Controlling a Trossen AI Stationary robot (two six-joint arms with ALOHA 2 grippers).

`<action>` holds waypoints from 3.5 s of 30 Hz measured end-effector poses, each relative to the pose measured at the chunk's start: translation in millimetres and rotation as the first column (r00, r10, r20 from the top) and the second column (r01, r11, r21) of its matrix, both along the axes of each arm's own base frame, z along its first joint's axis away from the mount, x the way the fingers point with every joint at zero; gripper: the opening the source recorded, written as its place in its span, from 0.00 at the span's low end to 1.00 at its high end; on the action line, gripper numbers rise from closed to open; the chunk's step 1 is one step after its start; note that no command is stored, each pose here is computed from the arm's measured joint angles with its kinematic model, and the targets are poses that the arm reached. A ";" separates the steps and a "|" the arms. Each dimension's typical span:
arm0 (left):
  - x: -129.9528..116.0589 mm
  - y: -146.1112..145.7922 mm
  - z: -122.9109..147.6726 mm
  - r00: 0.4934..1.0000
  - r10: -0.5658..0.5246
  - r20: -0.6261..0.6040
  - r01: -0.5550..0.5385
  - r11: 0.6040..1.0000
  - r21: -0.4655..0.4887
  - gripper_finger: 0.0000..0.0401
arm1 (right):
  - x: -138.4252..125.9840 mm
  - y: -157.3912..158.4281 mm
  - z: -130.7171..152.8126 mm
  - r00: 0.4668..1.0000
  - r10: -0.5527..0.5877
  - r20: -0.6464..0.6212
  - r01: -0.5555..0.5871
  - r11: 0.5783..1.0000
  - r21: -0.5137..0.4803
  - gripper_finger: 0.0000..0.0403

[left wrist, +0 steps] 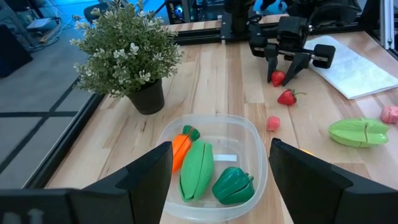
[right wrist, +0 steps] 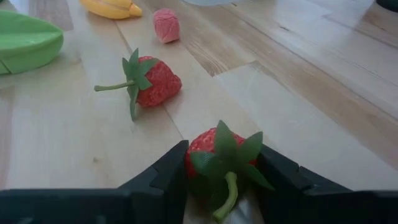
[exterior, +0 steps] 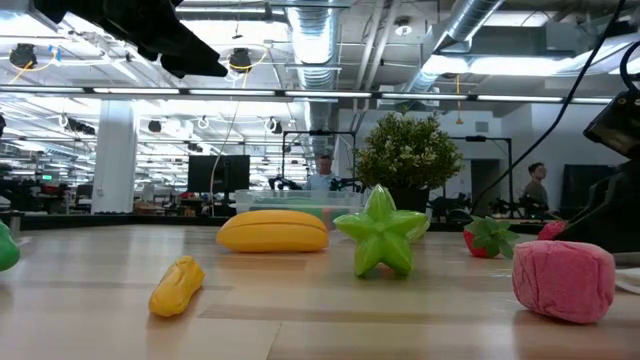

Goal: Pick and placing Produce into tupperware
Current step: Put the right red strawberry into the transparent container

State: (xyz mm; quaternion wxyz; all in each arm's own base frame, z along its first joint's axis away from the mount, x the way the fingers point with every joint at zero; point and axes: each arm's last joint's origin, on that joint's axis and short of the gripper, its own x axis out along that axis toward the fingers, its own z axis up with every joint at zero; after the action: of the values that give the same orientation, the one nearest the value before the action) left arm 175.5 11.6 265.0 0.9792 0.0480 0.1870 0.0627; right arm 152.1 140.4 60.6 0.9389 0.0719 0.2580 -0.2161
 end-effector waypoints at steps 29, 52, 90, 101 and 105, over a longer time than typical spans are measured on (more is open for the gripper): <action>0.1 0.0 0.1 1.000 0.000 0.000 0.000 1.000 0.001 0.64 | 0.1 0.3 0.0 1.000 0.001 0.000 -0.001 1.000 0.006 0.54; -0.3 0.0 -0.8 1.000 0.000 -0.009 0.000 1.000 0.000 0.64 | 9.5 -9.7 0.0 0.999 -0.041 -0.028 0.041 0.999 0.003 0.48; 36.2 1.6 -22.1 0.997 -0.031 -0.065 0.035 0.998 0.050 0.64 | 9.7 -8.8 -0.2 0.999 -0.021 -0.029 0.021 1.000 -0.017 0.37; 34.8 1.6 -20.7 0.997 -0.036 -0.062 0.040 0.997 0.065 0.64 | 17.6 -13.5 14.8 1.000 -0.002 -0.016 0.001 0.999 -0.045 0.35; 33.2 1.4 -18.5 0.998 -0.037 -0.049 0.040 0.997 0.066 0.64 | 22.0 -17.4 27.1 1.000 0.010 0.001 -0.009 0.997 -0.075 0.37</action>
State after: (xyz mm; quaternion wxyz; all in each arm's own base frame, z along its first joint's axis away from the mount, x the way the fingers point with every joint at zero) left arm 208.7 13.0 246.5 0.9733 0.0861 0.2073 0.0488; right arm 174.1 122.9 87.7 0.9422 0.0358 0.2493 -0.2210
